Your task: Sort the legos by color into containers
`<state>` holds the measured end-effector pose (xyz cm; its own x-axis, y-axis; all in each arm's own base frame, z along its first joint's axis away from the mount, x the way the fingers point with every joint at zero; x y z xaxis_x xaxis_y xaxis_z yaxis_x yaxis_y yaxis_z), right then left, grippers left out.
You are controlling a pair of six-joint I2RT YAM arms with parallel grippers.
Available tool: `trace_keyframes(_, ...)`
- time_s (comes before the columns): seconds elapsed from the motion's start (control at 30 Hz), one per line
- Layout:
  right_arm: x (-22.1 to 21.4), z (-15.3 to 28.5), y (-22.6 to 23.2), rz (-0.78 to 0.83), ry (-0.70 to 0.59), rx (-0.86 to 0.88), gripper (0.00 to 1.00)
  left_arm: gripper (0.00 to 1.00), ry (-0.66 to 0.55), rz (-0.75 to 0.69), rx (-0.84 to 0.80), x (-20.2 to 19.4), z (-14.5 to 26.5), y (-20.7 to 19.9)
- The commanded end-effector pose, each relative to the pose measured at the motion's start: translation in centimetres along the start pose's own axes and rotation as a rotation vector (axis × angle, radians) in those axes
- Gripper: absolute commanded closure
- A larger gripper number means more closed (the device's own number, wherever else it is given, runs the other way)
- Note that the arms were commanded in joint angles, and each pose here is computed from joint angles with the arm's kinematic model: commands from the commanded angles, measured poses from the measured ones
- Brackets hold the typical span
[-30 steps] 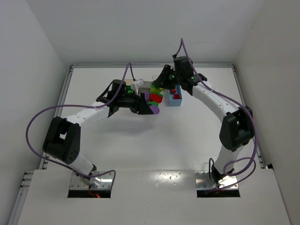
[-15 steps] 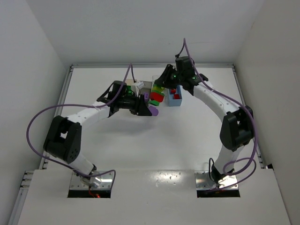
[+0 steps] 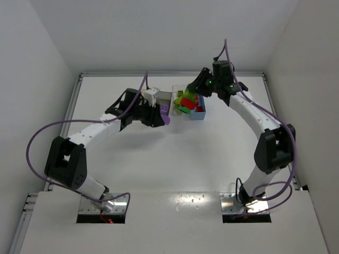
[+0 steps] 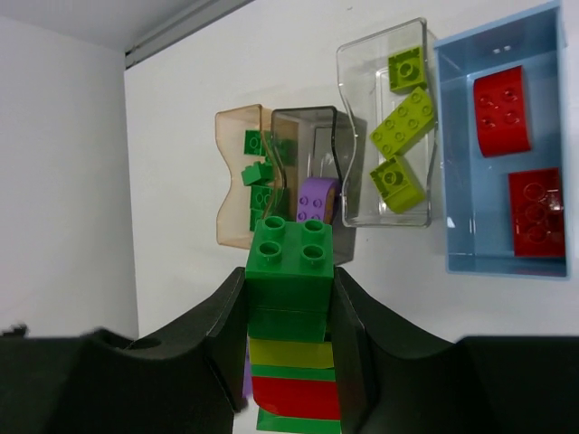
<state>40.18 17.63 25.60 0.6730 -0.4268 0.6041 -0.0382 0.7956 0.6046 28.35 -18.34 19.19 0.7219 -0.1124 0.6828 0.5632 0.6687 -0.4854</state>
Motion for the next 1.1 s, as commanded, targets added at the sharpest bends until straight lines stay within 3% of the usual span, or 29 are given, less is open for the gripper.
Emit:
trace_keyframes(0.0, 1.6, 2.2, 0.8, 0.013, -0.080, 0.035, 1.00, 0.88, -0.109, -0.091, 0.182, 4.8, -0.7, 1.4)
trace_keyframes(0.17, 1.9, 3.0, 0.0, 0.012, -0.096, 0.022, 1.00, 0.83, -0.189, -0.111, 0.342, 9.7, -1.9, 2.9)
trace_keyframes(0.53, 2.5, 2.9, -1.6, -0.011, -0.095, 0.000, 1.00, 0.67, -0.135, -0.060, 0.441, 12.0, -6.1, 6.7)
trace_keyframes(0.83, 3.0, 1.9, -1.9, -0.016, -0.090, -0.002, 1.00, 0.40, -0.100, -0.029, 0.504, 11.9, -8.9, 9.5)
trace_keyframes(0.97, 2.8, 1.6, -2.0, -0.027, -0.076, 0.002, 1.00, 0.32, -0.113, -0.011, 0.483, 12.2, -8.6, 9.0)
trace_keyframes(1.07, 3.0, 1.6, -1.9, -0.025, -0.083, 0.007, 1.00, 0.32, -0.142, -0.012, 0.309, 12.1, -6.7, 7.2)
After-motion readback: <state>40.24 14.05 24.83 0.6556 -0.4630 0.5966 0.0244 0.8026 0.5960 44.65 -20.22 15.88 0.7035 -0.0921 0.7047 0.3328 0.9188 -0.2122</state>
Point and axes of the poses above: each gripper's point midway between its finger pads, its own z axis back along the fingers, its own y axis along the line the jaws close on, x = y × z, the point moved 8 cm from there along z, back along the fingers, and after that the axes turned 4 degrees about z, right-handed, at the moved point
